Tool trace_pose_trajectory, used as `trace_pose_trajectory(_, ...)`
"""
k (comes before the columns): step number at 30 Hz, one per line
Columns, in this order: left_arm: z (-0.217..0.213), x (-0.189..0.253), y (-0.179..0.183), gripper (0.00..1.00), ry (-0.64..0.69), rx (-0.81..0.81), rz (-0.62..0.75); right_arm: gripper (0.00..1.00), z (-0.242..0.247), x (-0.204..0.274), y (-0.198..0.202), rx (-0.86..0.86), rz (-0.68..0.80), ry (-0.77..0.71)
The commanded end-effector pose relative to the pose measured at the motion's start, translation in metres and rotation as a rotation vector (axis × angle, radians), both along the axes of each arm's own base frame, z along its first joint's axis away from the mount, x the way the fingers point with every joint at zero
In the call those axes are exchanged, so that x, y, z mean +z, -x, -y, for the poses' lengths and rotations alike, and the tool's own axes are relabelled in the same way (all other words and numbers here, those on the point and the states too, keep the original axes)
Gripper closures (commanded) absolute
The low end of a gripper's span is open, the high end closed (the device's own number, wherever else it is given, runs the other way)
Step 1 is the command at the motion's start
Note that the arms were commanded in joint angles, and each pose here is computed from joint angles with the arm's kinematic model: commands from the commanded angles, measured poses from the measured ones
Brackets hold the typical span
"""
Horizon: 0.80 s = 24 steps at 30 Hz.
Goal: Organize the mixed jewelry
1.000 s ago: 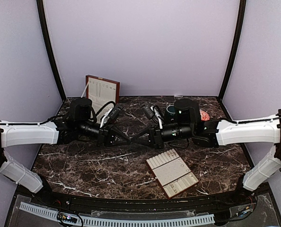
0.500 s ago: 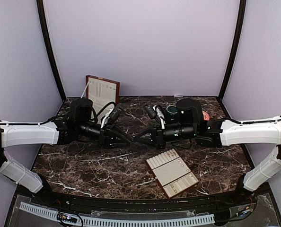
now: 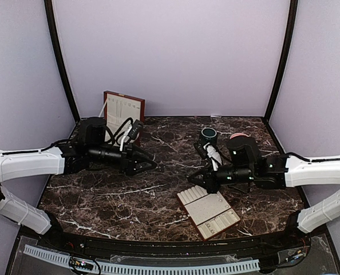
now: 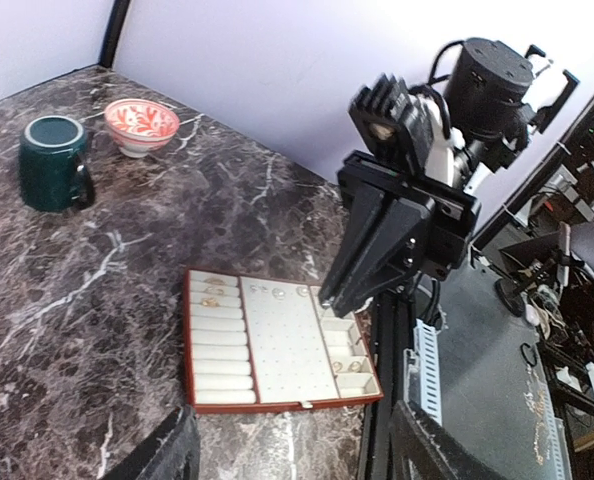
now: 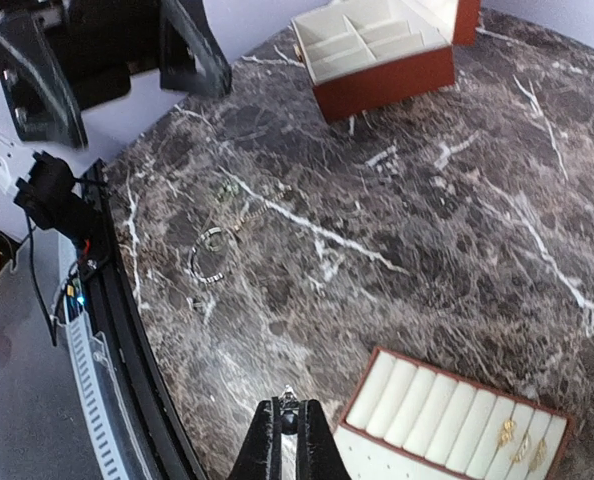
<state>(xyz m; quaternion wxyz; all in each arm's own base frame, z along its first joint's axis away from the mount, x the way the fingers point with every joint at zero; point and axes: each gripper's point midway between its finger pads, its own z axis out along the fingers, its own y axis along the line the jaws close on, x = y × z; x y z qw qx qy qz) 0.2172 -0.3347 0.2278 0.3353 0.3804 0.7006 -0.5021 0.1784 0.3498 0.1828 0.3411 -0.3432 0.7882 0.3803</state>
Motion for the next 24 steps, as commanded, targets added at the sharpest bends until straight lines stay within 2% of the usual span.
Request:
trace_pose_trajectory(1, -0.019, 0.013, -0.031, 0.32, -0.015, 0.137, 0.038, 1.00, 0.022, -0.018, 0.002, -0.066, -0.021, 0.062)
trace_pose_trajectory(5, -0.038, 0.022, -0.054, 0.32, -0.001, 0.215, 0.028, 1.00, 0.044, -0.041, 0.000, -0.131, -0.023, 0.146)
trace_pose_trajectory(10, -0.048, 0.023, -0.067, 0.32, -0.025, 0.265, 0.049, 1.00, 0.067, -0.068, -0.003, -0.205, -0.023, 0.229)
trace_pose_trajectory(24, -0.055, 0.015, -0.068, 0.32, -0.046, 0.284, 0.041, 1.00, 0.088, -0.108, -0.023, -0.307, -0.071, 0.287)
